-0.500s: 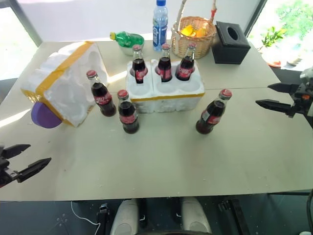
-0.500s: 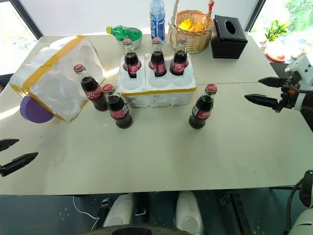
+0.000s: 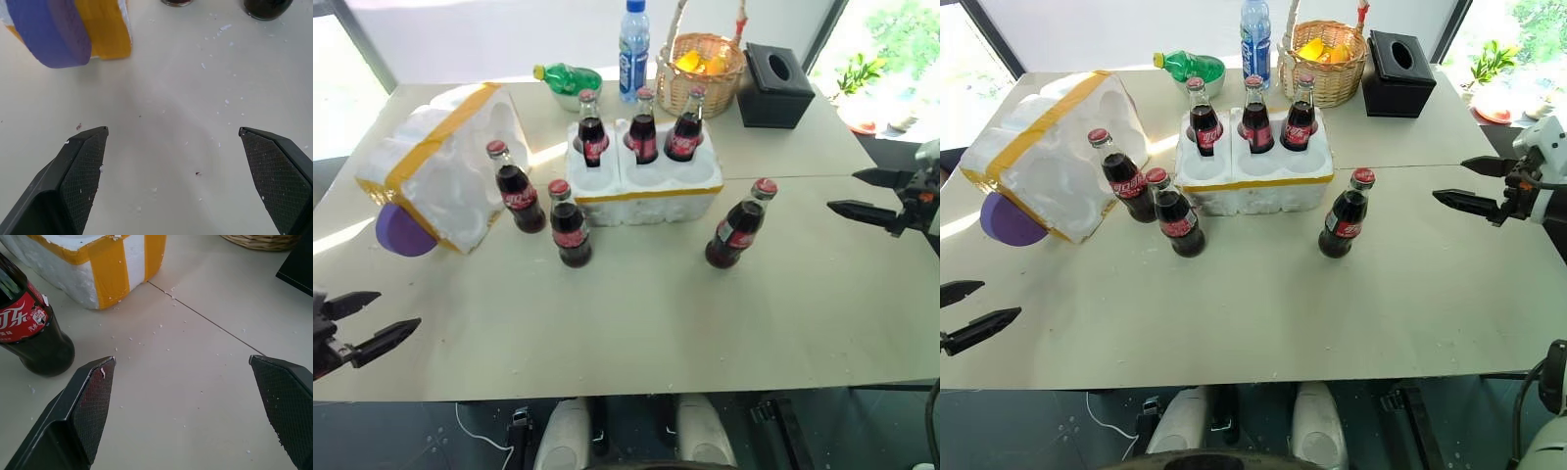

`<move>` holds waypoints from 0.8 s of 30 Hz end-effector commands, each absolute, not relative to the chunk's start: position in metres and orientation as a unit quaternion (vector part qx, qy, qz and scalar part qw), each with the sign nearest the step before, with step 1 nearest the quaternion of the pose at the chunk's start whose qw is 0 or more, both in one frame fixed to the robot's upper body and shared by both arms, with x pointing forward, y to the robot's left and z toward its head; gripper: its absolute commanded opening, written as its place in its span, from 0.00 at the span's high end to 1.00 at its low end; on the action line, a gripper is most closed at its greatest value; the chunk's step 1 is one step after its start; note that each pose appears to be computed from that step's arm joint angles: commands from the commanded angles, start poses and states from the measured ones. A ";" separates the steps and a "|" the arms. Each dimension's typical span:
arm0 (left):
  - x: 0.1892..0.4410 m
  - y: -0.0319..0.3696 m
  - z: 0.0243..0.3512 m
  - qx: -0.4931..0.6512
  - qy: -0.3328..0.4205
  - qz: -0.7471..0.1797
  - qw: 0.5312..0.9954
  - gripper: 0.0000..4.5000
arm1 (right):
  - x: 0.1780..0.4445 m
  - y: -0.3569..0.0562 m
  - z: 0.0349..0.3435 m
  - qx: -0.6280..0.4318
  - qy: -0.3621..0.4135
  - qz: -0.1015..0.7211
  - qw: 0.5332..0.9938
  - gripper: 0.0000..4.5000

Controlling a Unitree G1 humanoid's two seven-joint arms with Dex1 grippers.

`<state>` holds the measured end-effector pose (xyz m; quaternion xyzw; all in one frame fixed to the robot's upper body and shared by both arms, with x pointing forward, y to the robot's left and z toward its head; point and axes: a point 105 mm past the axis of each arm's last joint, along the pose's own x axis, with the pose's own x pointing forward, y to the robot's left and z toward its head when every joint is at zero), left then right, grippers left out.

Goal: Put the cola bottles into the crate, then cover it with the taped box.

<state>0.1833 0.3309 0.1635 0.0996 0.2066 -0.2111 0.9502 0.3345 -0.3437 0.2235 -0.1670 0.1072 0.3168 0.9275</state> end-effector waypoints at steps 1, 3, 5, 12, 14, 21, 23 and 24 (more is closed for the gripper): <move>0.185 0.325 0.174 0.096 0.180 -0.212 0.956 0.01 | 0.334 -0.343 0.244 -0.163 0.078 0.318 0.931 0.00; 0.186 0.319 0.175 0.092 0.174 -0.222 0.955 0.01 | 0.331 -0.340 0.247 -0.170 0.078 0.328 0.926 0.00; 0.189 0.310 0.176 0.092 0.167 -0.234 0.953 0.01 | 0.329 -0.339 0.251 -0.176 0.076 0.330 0.924 0.00; 0.223 0.257 0.193 0.060 0.103 -0.296 0.948 0.01 | 0.299 -0.301 0.306 -0.154 0.055 0.435 0.885 0.00; 0.239 0.248 0.195 0.064 0.082 -0.292 0.951 0.01 | 0.292 -0.287 0.322 -0.152 0.041 0.459 0.874 0.00; 0.302 0.238 0.195 0.089 0.041 -0.251 0.963 0.01 | 0.284 -0.249 0.345 -0.154 0.009 0.513 0.844 0.00; 0.318 0.234 0.196 0.086 0.031 -0.252 0.963 0.01 | 0.280 -0.239 0.344 -0.157 0.011 0.530 0.833 0.00; 0.325 0.233 0.196 0.088 0.028 -0.252 0.963 0.01 | 0.278 -0.236 0.344 -0.157 0.011 0.535 0.830 0.00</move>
